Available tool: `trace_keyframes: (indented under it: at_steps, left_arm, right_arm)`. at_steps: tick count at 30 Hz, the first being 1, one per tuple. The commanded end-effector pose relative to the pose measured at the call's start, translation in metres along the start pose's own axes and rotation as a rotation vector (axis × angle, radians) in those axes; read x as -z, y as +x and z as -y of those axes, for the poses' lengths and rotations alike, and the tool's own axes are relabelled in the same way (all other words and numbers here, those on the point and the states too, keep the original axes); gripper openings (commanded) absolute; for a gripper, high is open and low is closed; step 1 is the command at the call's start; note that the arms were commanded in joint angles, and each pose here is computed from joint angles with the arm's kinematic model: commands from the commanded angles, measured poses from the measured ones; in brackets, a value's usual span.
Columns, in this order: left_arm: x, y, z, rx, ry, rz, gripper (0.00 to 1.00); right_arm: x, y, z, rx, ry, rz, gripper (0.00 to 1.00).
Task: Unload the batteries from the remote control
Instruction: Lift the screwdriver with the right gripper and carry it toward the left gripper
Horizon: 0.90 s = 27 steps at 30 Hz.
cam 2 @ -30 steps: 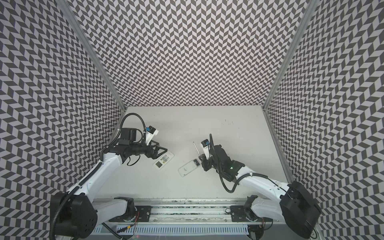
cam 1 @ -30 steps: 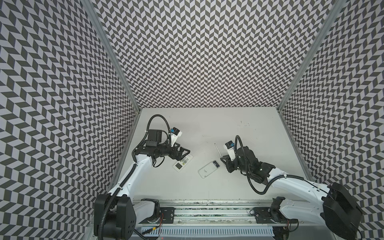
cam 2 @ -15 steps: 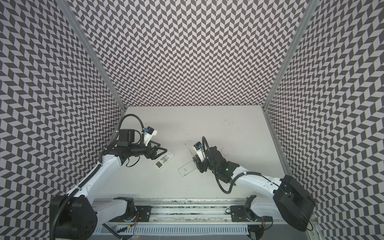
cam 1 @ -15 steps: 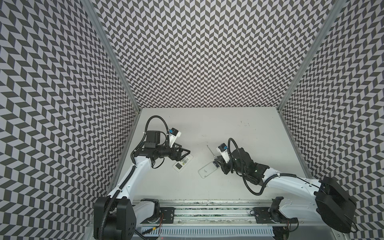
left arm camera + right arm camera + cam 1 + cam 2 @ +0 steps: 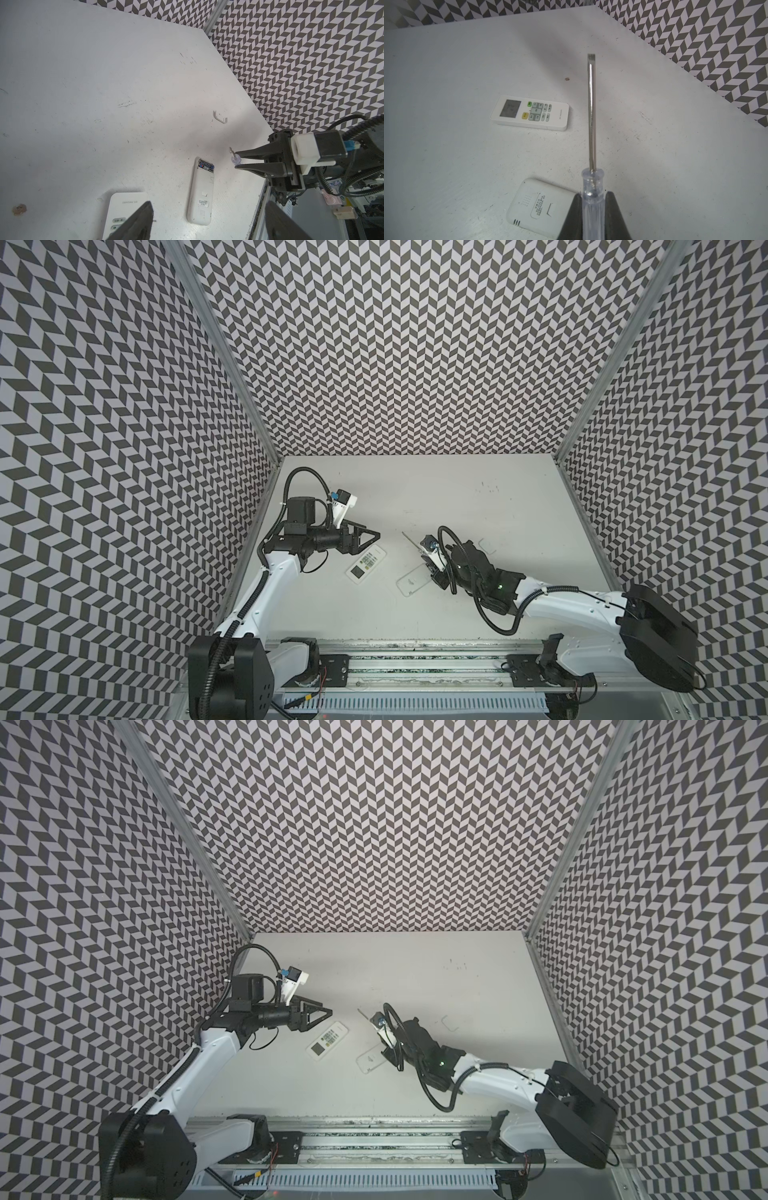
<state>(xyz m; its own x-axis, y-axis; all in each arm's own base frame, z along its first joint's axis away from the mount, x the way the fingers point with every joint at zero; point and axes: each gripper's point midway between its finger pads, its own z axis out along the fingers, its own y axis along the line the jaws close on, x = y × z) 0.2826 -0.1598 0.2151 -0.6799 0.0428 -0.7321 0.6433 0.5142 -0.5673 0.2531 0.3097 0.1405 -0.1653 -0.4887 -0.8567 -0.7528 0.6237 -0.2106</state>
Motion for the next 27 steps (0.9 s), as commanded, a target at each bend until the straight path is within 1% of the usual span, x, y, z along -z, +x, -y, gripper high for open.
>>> trace_keyframes:
  at_steps: [1,3,5,7,9,11,14,17,21,25,27]
  left_arm:
    - [0.003,-0.011,0.005,-0.013,0.021,0.027,0.84]
    - [0.002,-0.010,0.003,-0.005,0.018,0.031,0.83]
    - [0.001,-0.010,0.005,0.010,0.033,0.035,0.81]
    - [0.003,-0.012,0.014,0.037,0.082,0.040,0.80]
    - [0.003,-0.009,0.014,0.077,0.103,0.042,0.77]
    - [0.001,-0.004,0.008,0.117,0.084,0.049,0.73]
    - [0.001,0.000,0.007,0.141,0.080,0.053,0.69]
    - [0.001,0.001,0.010,0.144,0.108,0.047,0.67]
    - [-0.003,0.007,0.014,0.145,0.131,0.052,0.64]
    - [-0.005,0.012,0.013,0.171,0.138,0.041,0.62]
    - [-0.008,0.015,0.011,0.177,0.131,0.043,0.62]
  right_arm:
    - [-0.002,-0.032,-0.005,0.105,0.034,0.071,0.03]
    - [-0.002,-0.034,-0.013,0.165,0.028,0.083,0.03]
    - [-0.004,-0.036,-0.016,0.178,0.020,0.097,0.02]
    - [-0.007,-0.039,-0.020,0.189,0.017,0.093,0.02]
    - [-0.008,-0.043,-0.020,0.219,0.044,0.082,0.01]
    - [-0.010,-0.043,-0.022,0.248,0.057,0.080,0.01]
    - [-0.016,-0.044,-0.021,0.256,0.069,0.075,0.00]
    - [-0.019,-0.045,-0.025,0.277,0.069,0.051,0.00]
    - [-0.020,-0.046,-0.028,0.294,0.062,0.071,0.01]
    - [-0.021,-0.051,-0.032,0.296,0.047,0.064,0.01]
    - [-0.019,-0.051,-0.034,0.300,0.043,0.080,0.01]
